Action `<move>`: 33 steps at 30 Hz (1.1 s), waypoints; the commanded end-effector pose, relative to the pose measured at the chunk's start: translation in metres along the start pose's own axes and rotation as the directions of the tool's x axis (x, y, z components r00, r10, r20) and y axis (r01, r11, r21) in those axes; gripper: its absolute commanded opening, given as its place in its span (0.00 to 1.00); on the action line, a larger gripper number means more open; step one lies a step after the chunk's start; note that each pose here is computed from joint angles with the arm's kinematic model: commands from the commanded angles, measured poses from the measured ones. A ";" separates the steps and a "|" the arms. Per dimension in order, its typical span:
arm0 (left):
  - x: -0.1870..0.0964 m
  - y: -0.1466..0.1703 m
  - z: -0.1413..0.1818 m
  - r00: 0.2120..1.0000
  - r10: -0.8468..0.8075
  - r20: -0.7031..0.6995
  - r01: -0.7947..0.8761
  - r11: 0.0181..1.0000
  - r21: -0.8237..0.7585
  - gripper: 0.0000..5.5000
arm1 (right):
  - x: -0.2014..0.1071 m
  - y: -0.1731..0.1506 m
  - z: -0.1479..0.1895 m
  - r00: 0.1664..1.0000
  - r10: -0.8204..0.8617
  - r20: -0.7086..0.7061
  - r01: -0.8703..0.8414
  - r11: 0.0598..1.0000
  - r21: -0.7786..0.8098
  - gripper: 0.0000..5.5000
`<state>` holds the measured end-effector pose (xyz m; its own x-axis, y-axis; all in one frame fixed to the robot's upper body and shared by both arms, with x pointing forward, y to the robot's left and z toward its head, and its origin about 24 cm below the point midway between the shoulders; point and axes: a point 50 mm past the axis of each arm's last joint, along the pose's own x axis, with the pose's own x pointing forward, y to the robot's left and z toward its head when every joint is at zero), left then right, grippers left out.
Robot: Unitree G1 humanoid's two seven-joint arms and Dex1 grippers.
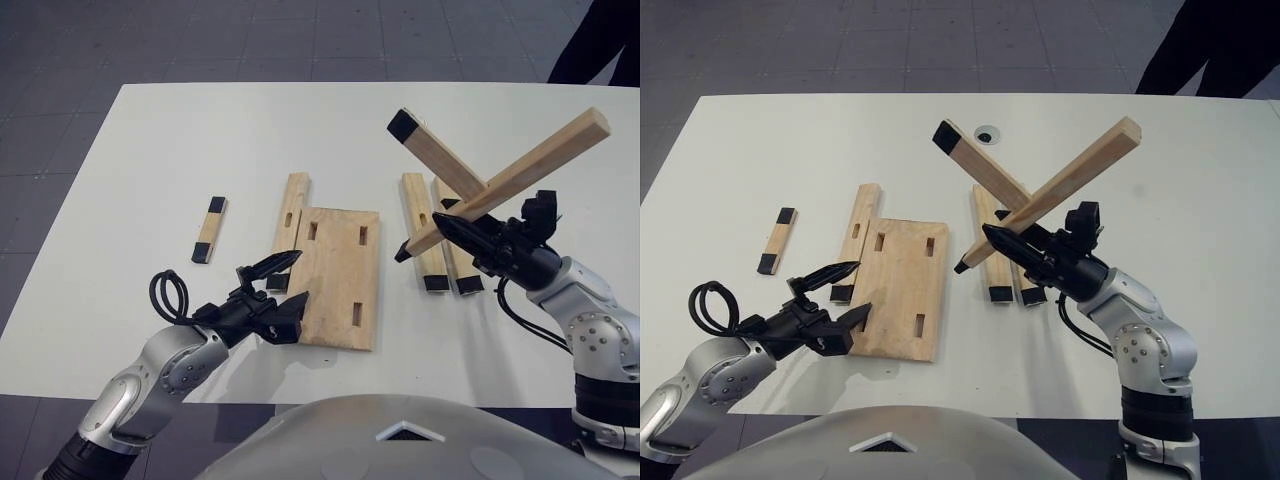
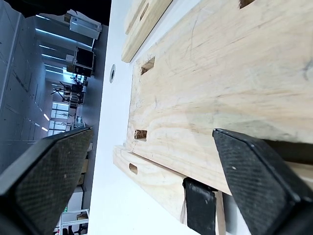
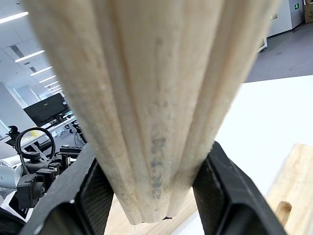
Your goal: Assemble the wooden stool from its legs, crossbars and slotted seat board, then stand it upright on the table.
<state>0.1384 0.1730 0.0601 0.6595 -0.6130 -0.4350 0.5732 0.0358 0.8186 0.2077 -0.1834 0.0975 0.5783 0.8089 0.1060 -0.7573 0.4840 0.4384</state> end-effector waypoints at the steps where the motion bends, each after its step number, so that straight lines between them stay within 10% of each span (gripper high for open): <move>1: 0.003 -0.015 0.013 0.992 -0.069 0.103 0.078 0.994 -0.076 0.83 | 0.001 0.000 0.003 1.000 0.008 -0.013 -0.008 1.000 -0.025 0.38; 11: -0.006 0.063 0.016 0.899 0.395 0.190 -0.380 0.918 -0.110 0.83 | 0.002 -0.002 0.003 0.999 0.018 -0.035 -0.019 0.999 -0.034 0.38; 33: 0.042 0.016 -0.018 0.988 0.116 -0.100 -0.127 0.987 -0.103 0.83 | 0.064 -0.038 0.019 0.920 0.247 -0.303 -0.347 0.872 -0.344 0.38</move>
<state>0.1845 0.1612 0.0565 0.7807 -0.5320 -0.3279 0.4950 0.2061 0.8441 0.2701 -0.1610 0.0998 0.2917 0.9547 -0.0582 -0.9524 0.2956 0.0749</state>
